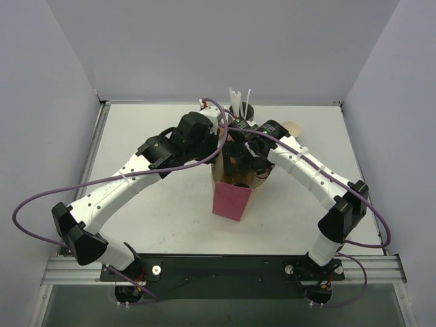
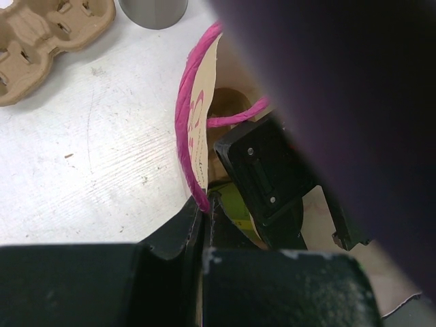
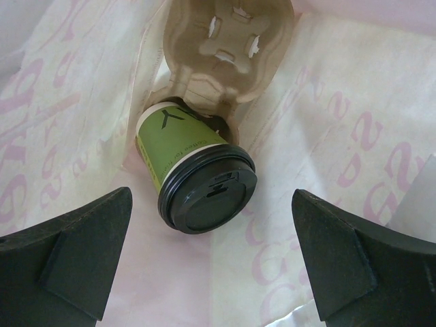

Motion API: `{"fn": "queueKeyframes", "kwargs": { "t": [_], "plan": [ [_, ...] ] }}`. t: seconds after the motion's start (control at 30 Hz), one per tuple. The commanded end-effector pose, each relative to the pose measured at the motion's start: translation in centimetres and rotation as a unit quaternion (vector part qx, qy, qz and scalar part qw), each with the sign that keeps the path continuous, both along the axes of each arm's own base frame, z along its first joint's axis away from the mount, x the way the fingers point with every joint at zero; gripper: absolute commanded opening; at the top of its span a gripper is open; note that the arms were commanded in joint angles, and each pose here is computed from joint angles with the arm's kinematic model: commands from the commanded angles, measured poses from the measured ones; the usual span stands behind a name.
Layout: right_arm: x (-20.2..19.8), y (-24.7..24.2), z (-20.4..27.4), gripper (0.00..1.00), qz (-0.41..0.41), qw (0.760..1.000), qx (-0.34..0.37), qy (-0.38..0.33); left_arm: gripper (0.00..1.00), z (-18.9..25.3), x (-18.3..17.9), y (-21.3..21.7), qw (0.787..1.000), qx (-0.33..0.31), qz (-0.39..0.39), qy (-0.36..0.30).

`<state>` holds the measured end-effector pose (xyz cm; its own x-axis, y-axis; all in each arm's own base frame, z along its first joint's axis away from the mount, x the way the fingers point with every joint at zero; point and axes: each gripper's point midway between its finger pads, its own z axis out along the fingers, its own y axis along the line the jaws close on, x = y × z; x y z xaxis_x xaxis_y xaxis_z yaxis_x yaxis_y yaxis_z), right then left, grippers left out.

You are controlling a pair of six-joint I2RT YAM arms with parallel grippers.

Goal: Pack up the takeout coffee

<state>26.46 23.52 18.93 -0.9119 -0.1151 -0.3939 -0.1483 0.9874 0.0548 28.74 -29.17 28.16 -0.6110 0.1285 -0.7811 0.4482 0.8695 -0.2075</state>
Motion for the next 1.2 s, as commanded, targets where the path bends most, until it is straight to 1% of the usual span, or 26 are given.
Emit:
{"fn": "queueKeyframes", "kwargs": {
  "t": [0.0,0.4,0.6,0.8,1.03,1.17],
  "plan": [
    [-0.1,0.1,4.9,0.97,0.009,0.997,0.035,-0.063,0.0,-0.7,-0.1,0.1,1.0,0.019,-0.014,0.006],
    [-0.1,-0.9,7.3,0.97,0.002,0.995,0.044,-0.093,0.0,-0.8,0.0,0.2,1.0,0.024,-0.012,0.009],
    [-0.6,-1.4,7.3,0.97,-0.001,0.995,0.042,-0.092,0.0,-0.5,0.0,0.3,1.0,0.025,-0.015,0.004],
    [-1.4,-1.9,6.2,0.94,-0.009,0.996,0.037,-0.079,0.0,-0.2,0.1,0.3,0.999,0.031,-0.026,-0.006],
    [-2.1,-1.7,4.7,0.86,-0.016,0.997,0.042,-0.062,0.0,0.1,0.0,0.1,0.999,0.031,-0.042,-0.015],
    [-2.6,-1.5,3.7,0.84,-0.017,0.997,0.041,-0.055,0.0,0.4,0.0,0.2,0.998,0.037,-0.052,-0.029]
  ]
}}
